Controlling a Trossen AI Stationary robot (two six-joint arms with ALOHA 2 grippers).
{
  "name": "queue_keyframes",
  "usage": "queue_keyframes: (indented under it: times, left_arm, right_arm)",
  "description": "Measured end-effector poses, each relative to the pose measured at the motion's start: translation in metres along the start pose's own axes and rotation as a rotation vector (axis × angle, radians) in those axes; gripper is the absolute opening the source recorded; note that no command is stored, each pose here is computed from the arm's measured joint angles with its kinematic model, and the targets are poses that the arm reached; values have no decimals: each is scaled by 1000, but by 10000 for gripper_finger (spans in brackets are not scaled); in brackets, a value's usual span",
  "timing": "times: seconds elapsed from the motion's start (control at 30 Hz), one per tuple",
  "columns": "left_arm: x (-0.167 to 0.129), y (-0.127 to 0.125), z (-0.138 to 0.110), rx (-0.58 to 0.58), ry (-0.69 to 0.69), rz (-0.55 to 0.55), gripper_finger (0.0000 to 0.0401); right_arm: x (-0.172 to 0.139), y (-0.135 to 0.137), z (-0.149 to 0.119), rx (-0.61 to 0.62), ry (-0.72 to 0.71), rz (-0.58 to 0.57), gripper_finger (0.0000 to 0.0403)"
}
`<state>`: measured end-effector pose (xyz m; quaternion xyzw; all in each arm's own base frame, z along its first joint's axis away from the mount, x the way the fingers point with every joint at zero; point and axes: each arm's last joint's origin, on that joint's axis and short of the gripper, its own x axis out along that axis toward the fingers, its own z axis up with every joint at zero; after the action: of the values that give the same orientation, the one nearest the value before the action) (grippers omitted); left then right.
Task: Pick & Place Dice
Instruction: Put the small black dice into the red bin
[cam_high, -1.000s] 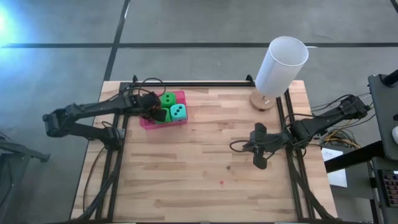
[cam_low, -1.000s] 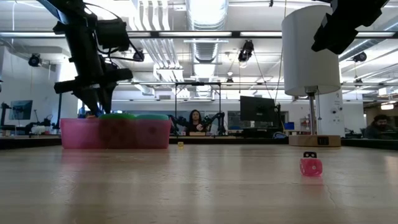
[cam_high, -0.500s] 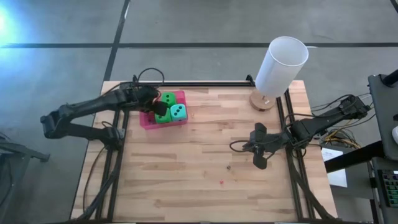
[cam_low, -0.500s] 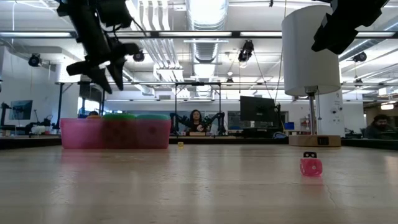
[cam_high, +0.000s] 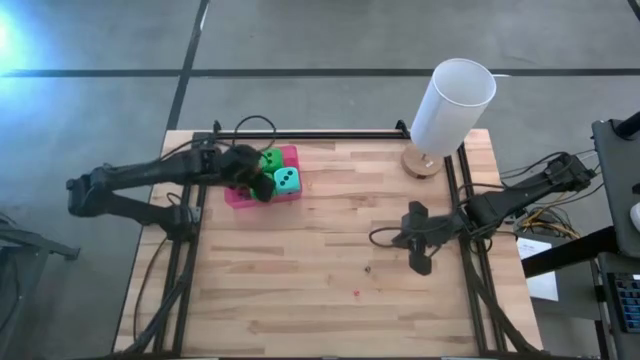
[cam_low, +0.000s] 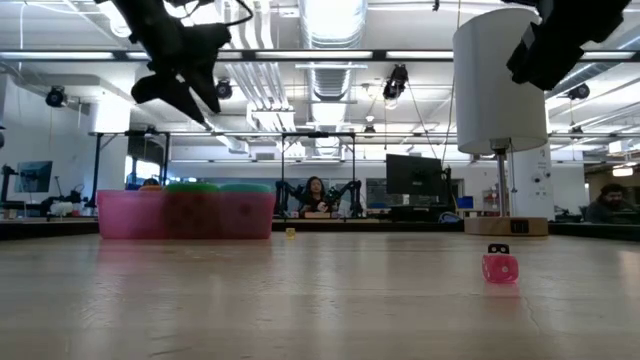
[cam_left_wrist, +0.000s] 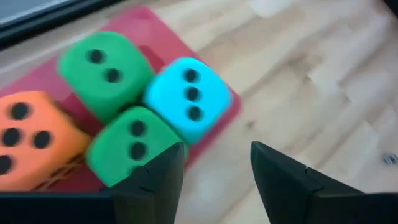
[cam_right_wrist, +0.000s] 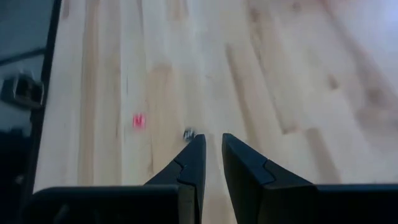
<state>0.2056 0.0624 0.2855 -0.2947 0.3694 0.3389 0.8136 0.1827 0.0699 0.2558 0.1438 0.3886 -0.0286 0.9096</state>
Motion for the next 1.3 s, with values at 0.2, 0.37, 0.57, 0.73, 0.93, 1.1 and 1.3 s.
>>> queue_keyframes:
  times: [0.2,0.37,0.57,0.73,0.93,1.1,1.3]
  left_arm:
    - [-6,-21,-14,55,12,-82,198]
    - [-8,-29,-22,62,27,-112,202]
    - [-9,-31,-23,64,25,-121,208]
    - [-9,-32,-22,60,13,-133,212]
    - [-9,-32,-22,78,12,-133,213]
    - [-9,-32,-22,79,11,-133,203]
    - [-9,-33,-22,82,11,-134,189]
  right_arm:
    - [29,-1,-21,-18,173,46,52]
    - [54,1,-32,-26,256,77,52]
    - [80,5,-39,-45,306,125,52]
    - [105,10,-43,-62,328,172,52]
    - [128,13,-44,-87,320,222,52]
    - [140,9,-44,-97,305,231,52]
    - [147,-2,-41,-108,301,206,52]
